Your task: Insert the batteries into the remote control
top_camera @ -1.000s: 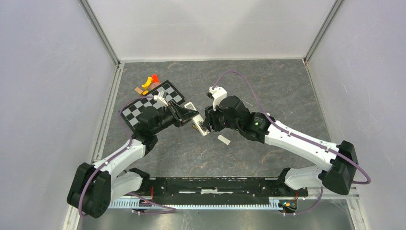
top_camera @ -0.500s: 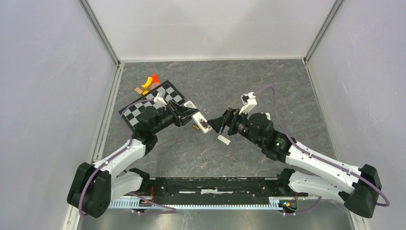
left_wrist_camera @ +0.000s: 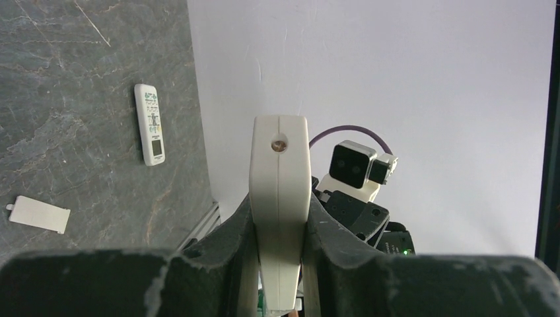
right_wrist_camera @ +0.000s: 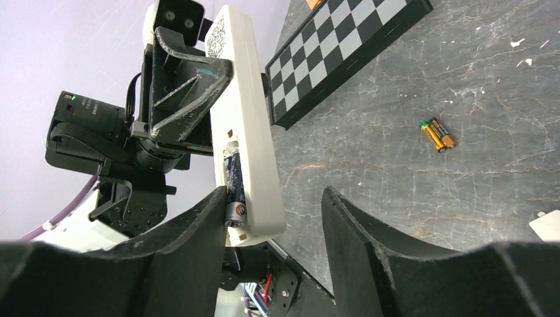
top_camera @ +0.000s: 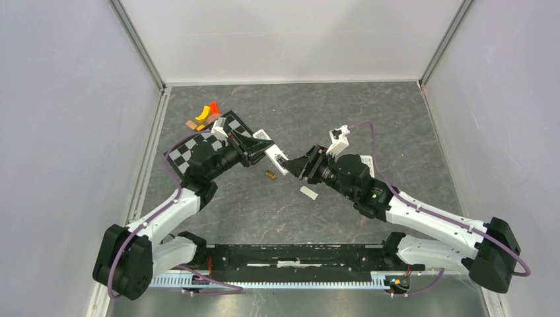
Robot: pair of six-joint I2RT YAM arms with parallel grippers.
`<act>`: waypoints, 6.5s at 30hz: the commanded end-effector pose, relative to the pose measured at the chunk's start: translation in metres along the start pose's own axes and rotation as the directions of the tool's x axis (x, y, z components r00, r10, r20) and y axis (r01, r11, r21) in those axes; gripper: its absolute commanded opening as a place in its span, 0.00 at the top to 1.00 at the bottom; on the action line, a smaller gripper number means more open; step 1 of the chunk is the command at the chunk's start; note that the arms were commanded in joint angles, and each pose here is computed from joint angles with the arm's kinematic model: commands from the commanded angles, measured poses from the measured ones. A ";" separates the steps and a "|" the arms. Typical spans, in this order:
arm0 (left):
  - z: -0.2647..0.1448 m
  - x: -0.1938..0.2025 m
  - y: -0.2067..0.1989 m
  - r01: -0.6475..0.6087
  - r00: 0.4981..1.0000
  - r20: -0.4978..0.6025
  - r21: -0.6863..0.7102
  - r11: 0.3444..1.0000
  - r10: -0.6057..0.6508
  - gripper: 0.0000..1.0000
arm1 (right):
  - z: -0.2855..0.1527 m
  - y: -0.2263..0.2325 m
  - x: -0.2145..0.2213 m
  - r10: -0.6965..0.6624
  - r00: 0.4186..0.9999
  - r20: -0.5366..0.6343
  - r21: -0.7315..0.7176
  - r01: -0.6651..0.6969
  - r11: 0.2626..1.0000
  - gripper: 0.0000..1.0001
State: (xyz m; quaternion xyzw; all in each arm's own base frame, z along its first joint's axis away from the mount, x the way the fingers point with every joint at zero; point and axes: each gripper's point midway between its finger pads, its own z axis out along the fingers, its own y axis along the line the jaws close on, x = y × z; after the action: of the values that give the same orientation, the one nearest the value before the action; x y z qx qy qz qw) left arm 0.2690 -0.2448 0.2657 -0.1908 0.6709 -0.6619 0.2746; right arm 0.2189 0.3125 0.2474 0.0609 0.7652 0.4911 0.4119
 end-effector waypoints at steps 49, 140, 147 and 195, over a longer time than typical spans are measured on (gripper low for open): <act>-0.004 0.004 -0.026 -0.102 0.995 -0.012 0.091 0.991 0.104 0.98 | -0.003 0.026 -0.016 0.136 0.989 0.060 -0.231 -0.119 0.966 0.17; -0.012 -0.013 0.067 -0.435 0.898 -0.046 -0.234 0.869 0.437 0.98 | -0.034 -0.270 0.076 -0.293 0.208 -0.933 0.024 0.851 0.525 0.81; 0.019 0.005 0.091 -0.393 0.920 -0.111 -0.261 0.882 0.377 0.98 | -0.078 -0.292 0.069 -0.203 0.361 -0.910 0.212 0.827 0.522 0.79; 0.065 -0.006 0.203 -0.223 0.959 -0.037 -0.708 0.670 0.280 0.32 | -0.086 -0.298 0.066 -0.184 0.572 -0.800 0.368 0.708 0.603 0.77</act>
State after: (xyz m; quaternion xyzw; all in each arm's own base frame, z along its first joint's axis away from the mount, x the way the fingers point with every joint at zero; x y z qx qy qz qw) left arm 0.3368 -0.2907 0.0450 -0.2093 0.8887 -0.3080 0.2675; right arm 0.2379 0.1523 0.0124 -0.2013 0.9506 0.0630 0.2278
